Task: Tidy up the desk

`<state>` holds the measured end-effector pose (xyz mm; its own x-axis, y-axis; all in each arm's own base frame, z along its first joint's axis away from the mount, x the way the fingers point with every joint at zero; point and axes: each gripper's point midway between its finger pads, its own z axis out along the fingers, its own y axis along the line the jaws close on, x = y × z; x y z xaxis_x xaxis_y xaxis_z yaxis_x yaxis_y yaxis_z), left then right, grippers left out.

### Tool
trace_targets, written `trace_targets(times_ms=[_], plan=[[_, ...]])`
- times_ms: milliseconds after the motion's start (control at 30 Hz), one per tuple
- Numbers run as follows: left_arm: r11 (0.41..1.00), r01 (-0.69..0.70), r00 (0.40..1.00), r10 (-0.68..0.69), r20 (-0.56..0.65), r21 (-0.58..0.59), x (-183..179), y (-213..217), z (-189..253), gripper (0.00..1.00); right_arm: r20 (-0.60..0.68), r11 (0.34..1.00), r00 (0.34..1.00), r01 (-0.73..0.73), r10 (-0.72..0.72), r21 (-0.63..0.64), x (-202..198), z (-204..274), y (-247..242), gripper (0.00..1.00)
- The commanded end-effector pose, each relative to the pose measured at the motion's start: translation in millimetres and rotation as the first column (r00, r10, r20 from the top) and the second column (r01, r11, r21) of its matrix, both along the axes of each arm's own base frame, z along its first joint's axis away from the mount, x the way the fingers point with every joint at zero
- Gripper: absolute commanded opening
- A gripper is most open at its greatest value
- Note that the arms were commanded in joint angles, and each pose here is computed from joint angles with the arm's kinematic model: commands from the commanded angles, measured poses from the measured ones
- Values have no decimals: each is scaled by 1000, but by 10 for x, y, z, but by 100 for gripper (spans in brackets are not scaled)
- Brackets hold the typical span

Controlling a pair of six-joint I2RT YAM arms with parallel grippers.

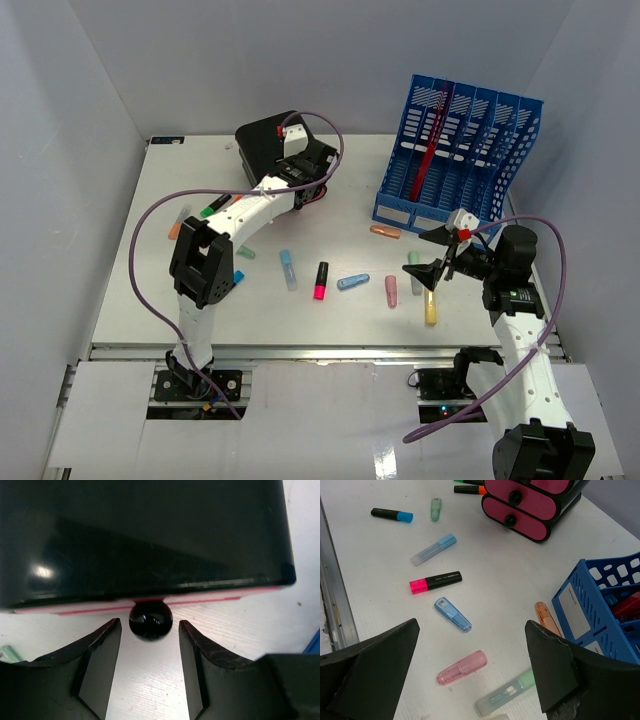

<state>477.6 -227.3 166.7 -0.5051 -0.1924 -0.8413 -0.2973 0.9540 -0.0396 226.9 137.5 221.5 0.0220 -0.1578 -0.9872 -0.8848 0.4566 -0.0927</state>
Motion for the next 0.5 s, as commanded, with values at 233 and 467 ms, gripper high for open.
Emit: trace_targets(times_ms=[233, 467], plan=[[1000, -2, 1000, 2, 17, -13, 95, 54, 139, 30, 21, 1000, 1000, 4, -4, 2, 25, 31, -18, 93], [991, 72, 997, -73, -9, -113, -340, -173, 118, 25, 14, 1000, 1000, 4, -4, 3, 29, 14, -22, 93]])
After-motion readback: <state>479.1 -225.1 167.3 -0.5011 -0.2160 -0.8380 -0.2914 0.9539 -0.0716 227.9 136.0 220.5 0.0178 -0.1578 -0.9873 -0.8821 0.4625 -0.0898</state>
